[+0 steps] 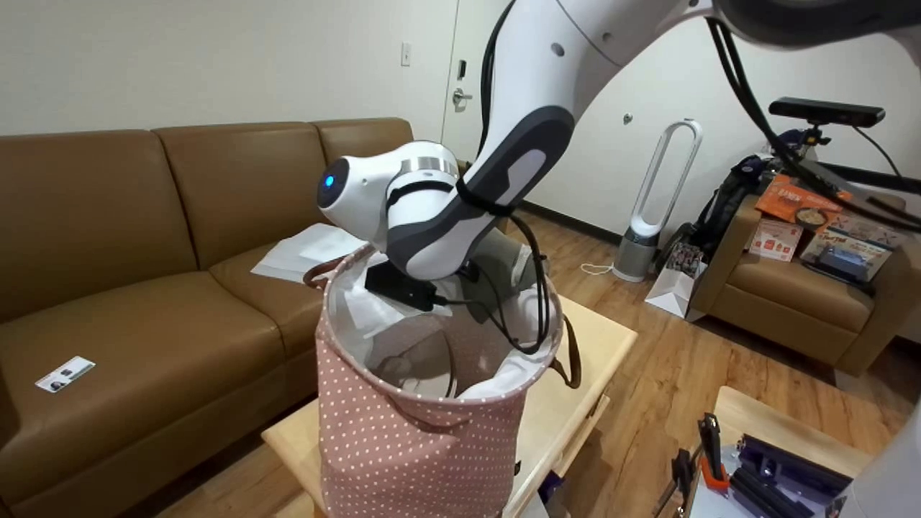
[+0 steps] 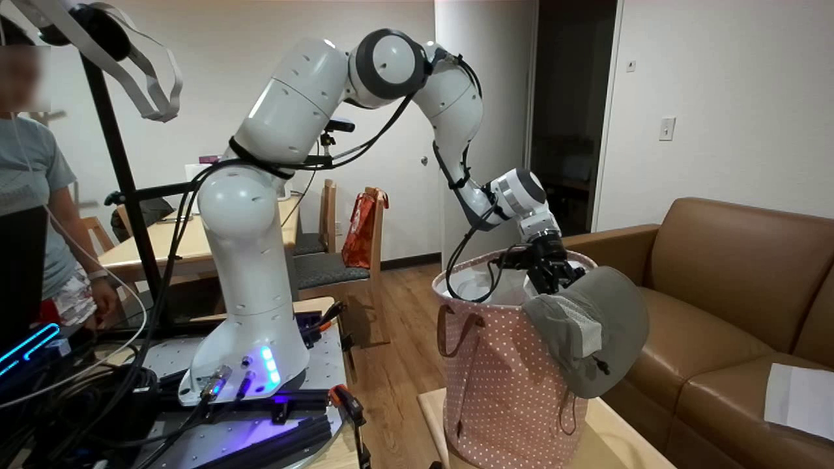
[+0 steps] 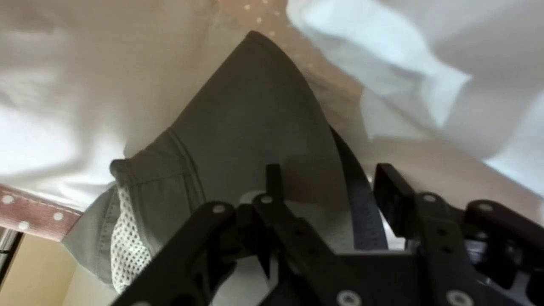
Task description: Put the grey hat inside the pink laundry bag
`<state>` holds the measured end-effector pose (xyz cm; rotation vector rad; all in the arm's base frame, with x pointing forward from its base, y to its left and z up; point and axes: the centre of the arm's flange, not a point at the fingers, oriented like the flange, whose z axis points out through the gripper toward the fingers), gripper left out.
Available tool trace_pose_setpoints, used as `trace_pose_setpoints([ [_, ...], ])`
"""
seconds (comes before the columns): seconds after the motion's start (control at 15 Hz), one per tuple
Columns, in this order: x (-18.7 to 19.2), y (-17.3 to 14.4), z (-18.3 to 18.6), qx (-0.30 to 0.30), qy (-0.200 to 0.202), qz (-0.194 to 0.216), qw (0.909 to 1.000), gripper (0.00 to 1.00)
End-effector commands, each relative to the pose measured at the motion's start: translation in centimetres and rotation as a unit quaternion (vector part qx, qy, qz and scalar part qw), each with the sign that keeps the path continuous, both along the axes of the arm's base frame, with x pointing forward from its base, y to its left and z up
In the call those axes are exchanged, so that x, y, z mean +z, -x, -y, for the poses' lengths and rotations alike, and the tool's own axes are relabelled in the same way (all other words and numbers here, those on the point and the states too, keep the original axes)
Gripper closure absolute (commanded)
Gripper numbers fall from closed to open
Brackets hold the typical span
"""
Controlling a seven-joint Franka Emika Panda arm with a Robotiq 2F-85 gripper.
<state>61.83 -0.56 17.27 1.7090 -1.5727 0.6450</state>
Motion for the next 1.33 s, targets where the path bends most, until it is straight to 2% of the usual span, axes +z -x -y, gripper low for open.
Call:
trace_pose_setpoints([
  [0.0,0.5,-0.3,0.0,-0.004,0.021,0.012,0.9997,0.72],
  [0.27,3.4,-1.5,-1.3,0.010,0.018,0.029,0.9994,0.98],
  [0.53,6.5,-2.6,-2.8,0.033,0.010,0.057,0.9978,1.00],
  [0.87,8.6,-2.8,-4.3,0.053,-0.001,0.073,0.9959,1.00],
  [1.07,9.5,-2.7,-5.4,0.062,-0.020,0.083,0.9944,1.00],
  [1.27,10.5,-2.2,-8.1,0.090,-0.047,0.096,0.9903,1.00],
])
